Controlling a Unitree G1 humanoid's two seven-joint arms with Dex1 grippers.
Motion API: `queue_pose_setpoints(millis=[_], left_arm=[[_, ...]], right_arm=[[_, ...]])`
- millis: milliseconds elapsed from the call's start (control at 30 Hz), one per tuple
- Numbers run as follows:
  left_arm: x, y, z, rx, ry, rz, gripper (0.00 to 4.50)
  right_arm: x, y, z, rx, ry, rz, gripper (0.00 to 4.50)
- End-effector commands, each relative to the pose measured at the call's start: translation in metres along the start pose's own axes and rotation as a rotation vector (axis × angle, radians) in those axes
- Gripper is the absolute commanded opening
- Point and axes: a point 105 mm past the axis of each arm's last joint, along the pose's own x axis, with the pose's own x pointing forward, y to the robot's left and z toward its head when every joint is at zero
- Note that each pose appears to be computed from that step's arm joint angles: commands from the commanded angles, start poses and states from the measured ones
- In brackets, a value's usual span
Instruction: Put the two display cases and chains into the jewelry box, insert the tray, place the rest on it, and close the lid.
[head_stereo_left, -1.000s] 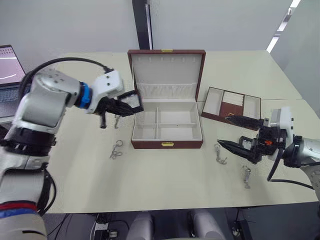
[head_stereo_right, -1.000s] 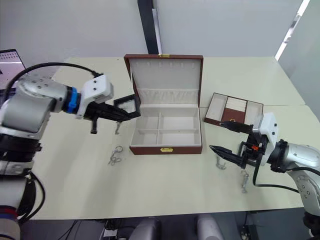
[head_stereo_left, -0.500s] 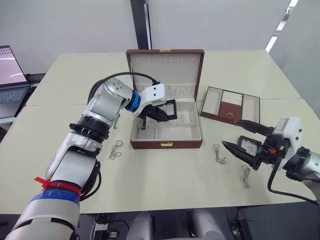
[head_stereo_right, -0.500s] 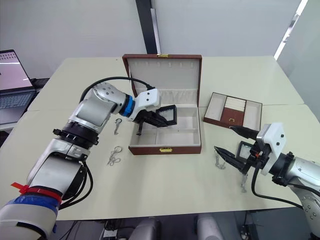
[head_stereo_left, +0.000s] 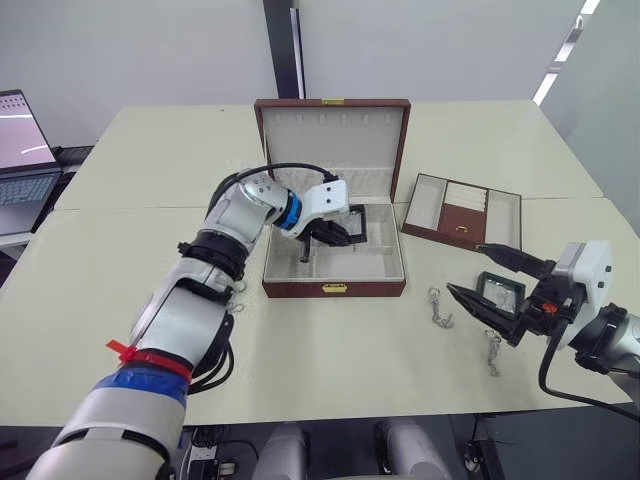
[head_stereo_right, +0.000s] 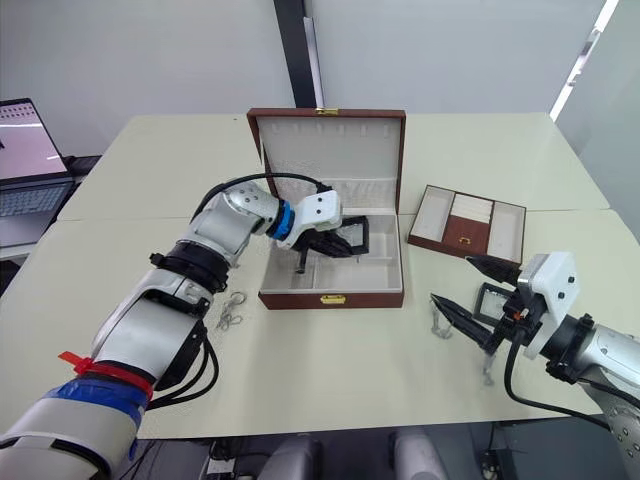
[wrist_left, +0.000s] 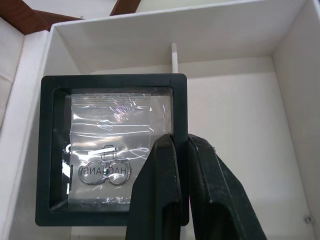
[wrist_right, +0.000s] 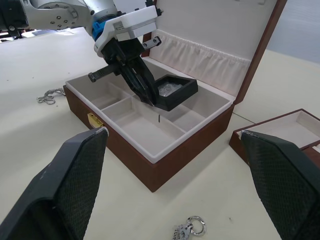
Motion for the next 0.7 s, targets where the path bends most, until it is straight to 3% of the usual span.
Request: queue_pose_setpoints(millis=[33,700], left_arm=[[-0.007,0.0095,0.01,0.057,-0.011,0.039,0.03],[-0.0014,0.0109,0.0081,0.03,-0.025,0.052,0.03]], right_arm=[[-0.0029,0.0022,0.0109,-0.031,-0.033,-0.008,4.5],[-0.0029,0.0031,0.0083,-0.022,-0.031,-0.017,4.5]])
